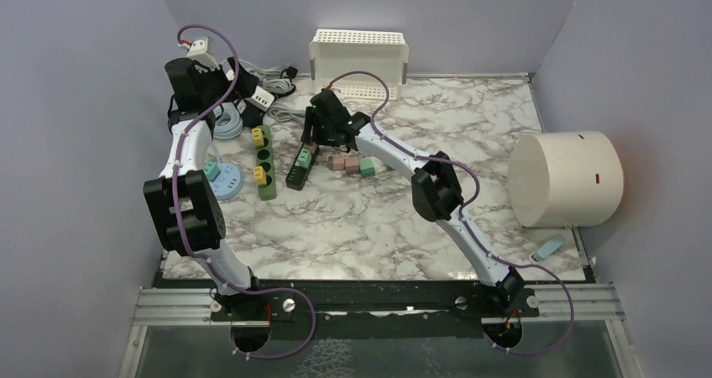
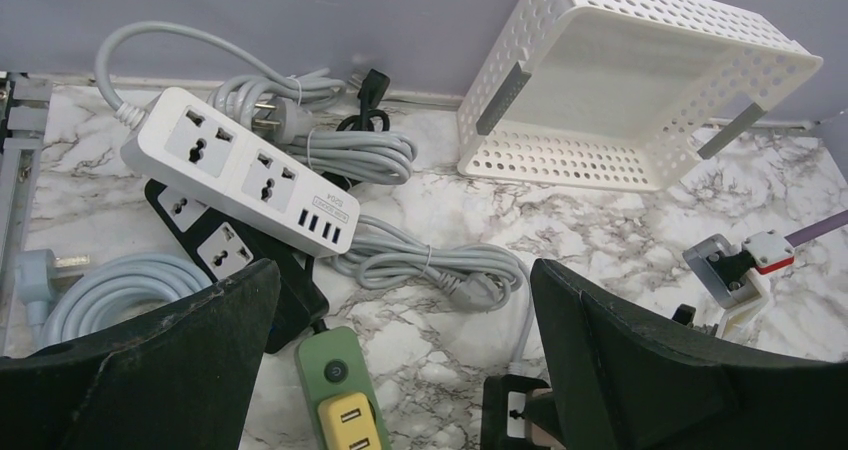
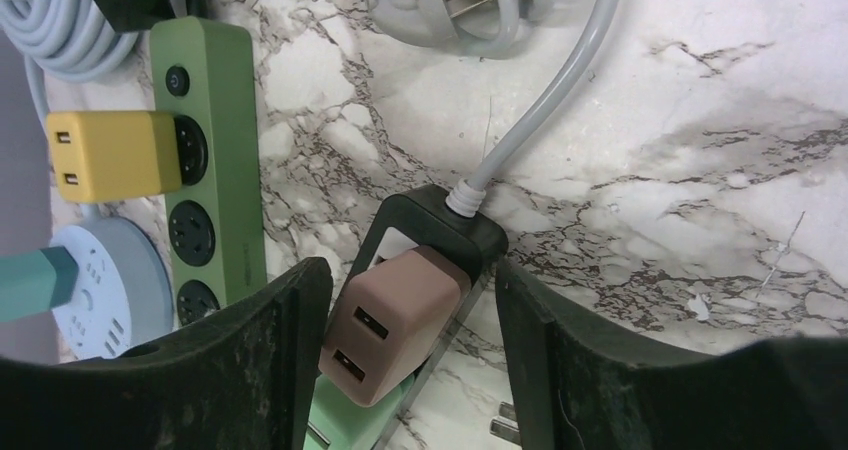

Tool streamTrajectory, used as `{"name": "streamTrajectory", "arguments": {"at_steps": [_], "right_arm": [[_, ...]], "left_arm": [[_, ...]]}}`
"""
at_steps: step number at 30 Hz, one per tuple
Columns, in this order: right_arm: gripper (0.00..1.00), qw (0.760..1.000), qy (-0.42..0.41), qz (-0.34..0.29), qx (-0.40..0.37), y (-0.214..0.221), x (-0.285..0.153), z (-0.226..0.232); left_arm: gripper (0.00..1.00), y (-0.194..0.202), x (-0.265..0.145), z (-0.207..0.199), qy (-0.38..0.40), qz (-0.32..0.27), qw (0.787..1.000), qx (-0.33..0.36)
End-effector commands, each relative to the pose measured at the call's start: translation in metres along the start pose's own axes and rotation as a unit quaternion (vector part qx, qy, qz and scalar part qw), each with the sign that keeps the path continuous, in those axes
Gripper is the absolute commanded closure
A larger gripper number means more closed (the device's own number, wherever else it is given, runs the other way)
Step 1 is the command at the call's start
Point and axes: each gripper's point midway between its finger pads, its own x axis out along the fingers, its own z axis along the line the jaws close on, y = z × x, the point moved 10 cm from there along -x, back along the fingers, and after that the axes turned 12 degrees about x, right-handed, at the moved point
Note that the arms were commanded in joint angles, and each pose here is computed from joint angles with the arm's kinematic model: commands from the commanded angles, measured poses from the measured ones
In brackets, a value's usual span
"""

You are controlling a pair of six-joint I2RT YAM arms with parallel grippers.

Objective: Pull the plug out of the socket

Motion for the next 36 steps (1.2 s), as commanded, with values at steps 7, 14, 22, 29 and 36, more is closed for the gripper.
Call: {"name": "streamTrajectory", "arguments": {"at_steps": [7,14,22,29,36], "right_arm": [[0.7,1.0,0.002,0.006,-0.006,0.008,0.005,-0.002],[0.99,1.0,-0.029,0.002,0.009,0.0,-0.007,0.009],[0.99,0.993,-0.112,-0.024,0.032,-0.032,-0.037,0.032],[0.99,0.98,-0.182,-0.071,0.046,-0.068,-0.077,0.046],[0.99,0.969,-0.225,-0.083,0.062,-0.091,-0.1,0.053]], "left_arm": [[0.01,-0.023,-0.009,0.0,0.017,-0.039,0.999,0.008],[0.01,-0.014,-0.006,-0.008,0.034,-0.036,0.999,-0.007],[0.01,0.023,-0.016,-0.071,0.079,-0.009,0.995,-0.064],[0.01,0.061,-0.037,-0.091,0.07,0.051,0.994,-0.061],[0.01,0.072,-0.044,-0.101,0.121,0.06,0.987,-0.09]]}}
